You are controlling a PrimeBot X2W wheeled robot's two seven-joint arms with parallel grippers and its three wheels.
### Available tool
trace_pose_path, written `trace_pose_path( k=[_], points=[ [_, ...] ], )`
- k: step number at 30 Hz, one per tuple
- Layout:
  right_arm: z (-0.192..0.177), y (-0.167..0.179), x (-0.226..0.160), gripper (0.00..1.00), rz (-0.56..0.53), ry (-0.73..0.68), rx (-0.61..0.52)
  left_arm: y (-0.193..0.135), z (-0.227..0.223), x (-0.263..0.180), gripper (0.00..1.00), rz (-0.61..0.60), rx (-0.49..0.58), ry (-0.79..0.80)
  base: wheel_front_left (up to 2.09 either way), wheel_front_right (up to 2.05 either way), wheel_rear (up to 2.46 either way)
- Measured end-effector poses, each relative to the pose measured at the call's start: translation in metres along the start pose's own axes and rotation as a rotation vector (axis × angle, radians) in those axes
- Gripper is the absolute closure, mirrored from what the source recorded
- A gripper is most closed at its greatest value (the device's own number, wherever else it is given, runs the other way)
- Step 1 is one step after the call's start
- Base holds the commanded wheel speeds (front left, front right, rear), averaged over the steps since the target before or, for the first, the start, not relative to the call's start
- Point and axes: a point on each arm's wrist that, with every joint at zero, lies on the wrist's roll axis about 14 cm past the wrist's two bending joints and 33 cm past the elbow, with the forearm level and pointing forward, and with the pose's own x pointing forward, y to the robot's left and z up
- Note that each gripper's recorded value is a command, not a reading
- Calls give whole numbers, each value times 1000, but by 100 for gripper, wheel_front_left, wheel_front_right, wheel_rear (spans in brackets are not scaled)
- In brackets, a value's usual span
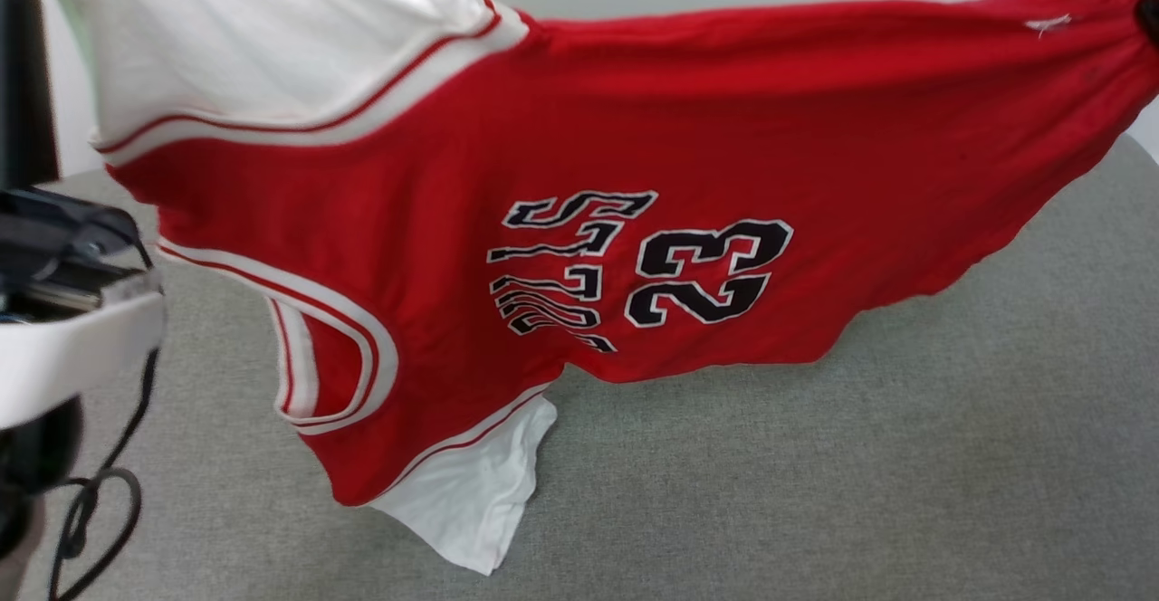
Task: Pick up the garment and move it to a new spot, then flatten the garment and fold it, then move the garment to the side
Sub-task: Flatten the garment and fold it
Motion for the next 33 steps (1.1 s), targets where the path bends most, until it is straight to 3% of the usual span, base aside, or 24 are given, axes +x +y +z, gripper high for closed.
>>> trace_pose_path(
  k=[8, 16, 24, 33],
  points=[
    [22, -2, 4, 100, 1, -91, -14, 14, 14, 28, 100, 7, 50, -95, 0, 0, 0],
    [26, -13, 40, 100, -10, -126, -45, 34, -4, 67, 100, -1, 93, -118, 0, 0, 0],
    [14, -32, 108, 100, -36, -125, -101, 52, -64, 115, 100, -44, 133, -74, 0, 0, 0],
    [-29, -51, 204, 100, -81, -70, -145, 80, -163, 169, 100, -38, 197, 35, 0, 0, 0]
  ],
)
